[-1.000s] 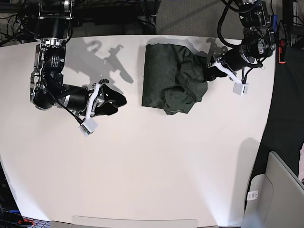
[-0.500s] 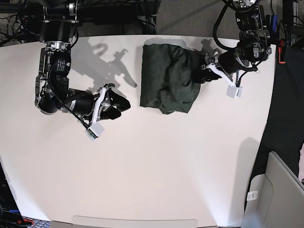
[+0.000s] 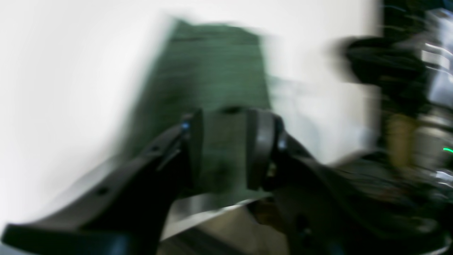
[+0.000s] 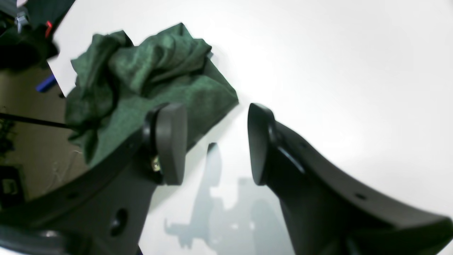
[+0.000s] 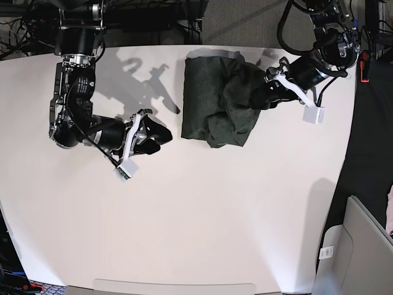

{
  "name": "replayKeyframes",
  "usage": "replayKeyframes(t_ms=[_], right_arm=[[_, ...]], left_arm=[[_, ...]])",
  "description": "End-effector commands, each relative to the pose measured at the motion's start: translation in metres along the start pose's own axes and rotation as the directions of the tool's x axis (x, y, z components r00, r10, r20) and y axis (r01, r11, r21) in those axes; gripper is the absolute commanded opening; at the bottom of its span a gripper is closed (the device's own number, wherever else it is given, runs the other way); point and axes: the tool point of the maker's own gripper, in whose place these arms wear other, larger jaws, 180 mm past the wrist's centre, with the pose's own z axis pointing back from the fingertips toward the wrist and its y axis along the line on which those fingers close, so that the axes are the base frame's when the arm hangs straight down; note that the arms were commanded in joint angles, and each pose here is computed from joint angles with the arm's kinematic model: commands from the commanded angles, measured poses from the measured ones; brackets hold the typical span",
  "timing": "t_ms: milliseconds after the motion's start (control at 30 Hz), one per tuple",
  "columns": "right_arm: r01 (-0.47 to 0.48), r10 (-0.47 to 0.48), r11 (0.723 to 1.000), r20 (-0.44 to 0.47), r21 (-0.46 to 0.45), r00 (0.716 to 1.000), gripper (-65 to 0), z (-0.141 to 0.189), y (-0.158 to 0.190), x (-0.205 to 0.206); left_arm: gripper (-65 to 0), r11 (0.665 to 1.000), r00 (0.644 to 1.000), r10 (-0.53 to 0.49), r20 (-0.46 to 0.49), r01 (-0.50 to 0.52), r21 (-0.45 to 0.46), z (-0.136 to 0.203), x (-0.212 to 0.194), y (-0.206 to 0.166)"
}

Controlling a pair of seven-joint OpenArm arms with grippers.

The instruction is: Fold the T-shirt properly

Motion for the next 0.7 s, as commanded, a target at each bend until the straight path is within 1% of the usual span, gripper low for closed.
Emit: replayKeyframes(t_ms=[0, 67, 100, 233, 333, 433, 533, 667], right_arm=[[-0.026, 0.026, 1.000, 0.037, -0.007, 0.999, -38.9, 0.004, -0.003, 0.015], [-0.022, 0.022, 1.000, 0.034, -0.008, 0.999, -38.9, 0.001, -0.002, 0.015], [-0.022, 0.022, 1.000, 0.034, -0.008, 0.999, -38.9, 0.001, -0.002, 0.015], [-0.026, 0.026, 1.000, 0.034, -0.011, 0.999, -38.9, 0.003, -0.003, 0.015], [-0.026, 0.026, 1.000, 0.034, -0.011, 0.999, -38.9, 0.003, -0.003, 0.015], [-0.023, 0.023, 1.000, 0.037, -0.006, 0.999, -38.9, 0.001, -0.002, 0.016], [-0.023, 0.023, 1.000, 0.037, -0.006, 0.999, -38.9, 0.001, -0.002, 0.016], [-0.023, 0.023, 1.000, 0.036, -0.007, 0.999, -38.9, 0.001, -0.002, 0.016]], left_arm=[[-50.8, 1.000, 1.000, 0.007, 0.010, -0.007, -0.023, 0.002, 0.003, -0.006], [-51.9, 0.998, 1.000, 0.001, -0.018, -0.002, -0.059, -0.007, -0.005, -0.017], [-51.3, 0.998, 0.999, -0.014, -0.035, 0.012, -0.056, -0.011, -0.009, -0.019], [-46.9, 0.995, 0.994, -0.092, -0.064, 0.093, 0.026, -0.024, -0.019, -0.012], [-46.8, 0.985, 0.982, -0.161, -0.096, 0.166, 0.040, -0.032, -0.028, -0.019], [-47.0, 0.979, 0.977, -0.196, -0.087, 0.200, 0.048, -0.040, -0.031, -0.026], [-48.4, 0.977, 0.982, -0.176, -0.068, 0.183, 0.111, -0.049, -0.033, -0.025], [-48.4, 0.956, 0.974, -0.225, -0.038, 0.228, 0.184, -0.057, -0.035, -0.024]])
